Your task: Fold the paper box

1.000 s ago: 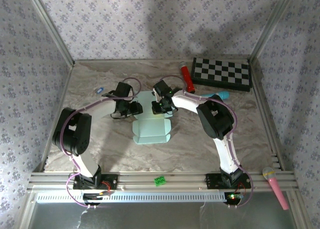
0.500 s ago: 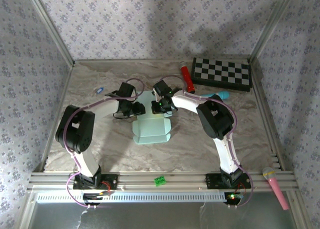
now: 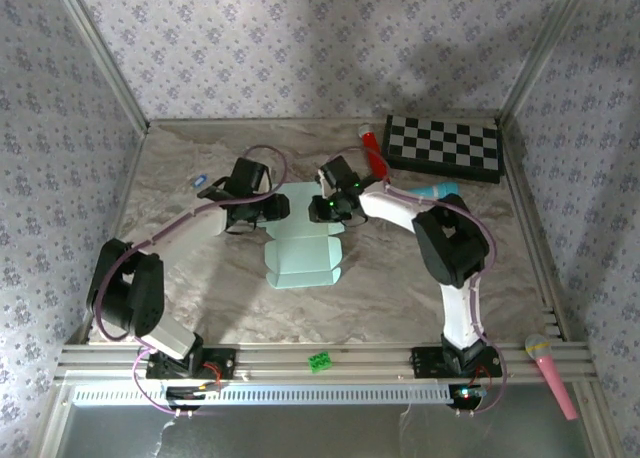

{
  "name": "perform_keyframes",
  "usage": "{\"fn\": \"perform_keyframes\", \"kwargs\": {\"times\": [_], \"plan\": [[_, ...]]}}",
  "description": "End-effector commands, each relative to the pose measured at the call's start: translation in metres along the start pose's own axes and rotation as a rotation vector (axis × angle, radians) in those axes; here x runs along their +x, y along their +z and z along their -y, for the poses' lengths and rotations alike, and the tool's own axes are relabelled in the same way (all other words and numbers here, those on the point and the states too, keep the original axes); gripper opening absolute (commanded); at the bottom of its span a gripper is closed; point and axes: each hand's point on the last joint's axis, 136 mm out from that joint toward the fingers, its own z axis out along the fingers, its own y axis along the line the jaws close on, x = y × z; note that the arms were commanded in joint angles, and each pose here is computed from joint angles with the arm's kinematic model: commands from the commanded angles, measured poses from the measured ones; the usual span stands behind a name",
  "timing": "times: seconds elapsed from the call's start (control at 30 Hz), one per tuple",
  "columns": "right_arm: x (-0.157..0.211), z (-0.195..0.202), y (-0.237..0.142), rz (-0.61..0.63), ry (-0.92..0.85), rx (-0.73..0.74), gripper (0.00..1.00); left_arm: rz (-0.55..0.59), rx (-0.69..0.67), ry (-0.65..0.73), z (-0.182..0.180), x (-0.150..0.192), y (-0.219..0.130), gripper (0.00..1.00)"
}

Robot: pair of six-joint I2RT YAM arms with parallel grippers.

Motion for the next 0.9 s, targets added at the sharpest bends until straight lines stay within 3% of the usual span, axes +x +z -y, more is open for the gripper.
{"fn": "perform_keyframes", "kwargs": {"times": [0.0, 0.1, 0.13, 0.5, 0.57, 0.87], "plan": [[-0.01, 0.011, -0.024, 0.053, 0.025, 0.009, 0.23, -0.033, 0.018, 0.082, 0.015, 0.006, 0.008, 0.28], [-0.006, 0.027, -0.033, 0.055, 0.05, 0.027, 0.25, -0.078, 0.049, 0.082, 0.027, 0.011, 0.024, 0.02], [-0.004, 0.031, -0.035, 0.054, 0.056, 0.032, 0.26, -0.091, 0.054, 0.081, 0.029, 0.013, 0.03, 0.0], [0.012, 0.055, -0.041, 0.043, 0.083, 0.071, 0.4, -0.223, 0.042, 0.038, 0.027, 0.033, 0.084, 0.0], [0.028, 0.066, -0.034, 0.006, 0.096, 0.1, 0.42, -0.241, 0.026, 0.039, 0.022, 0.039, 0.089, 0.0], [0.034, 0.069, -0.02, -0.029, 0.111, 0.106, 0.45, -0.305, -0.042, 0.034, 0.003, 0.065, 0.099, 0.0]]}}
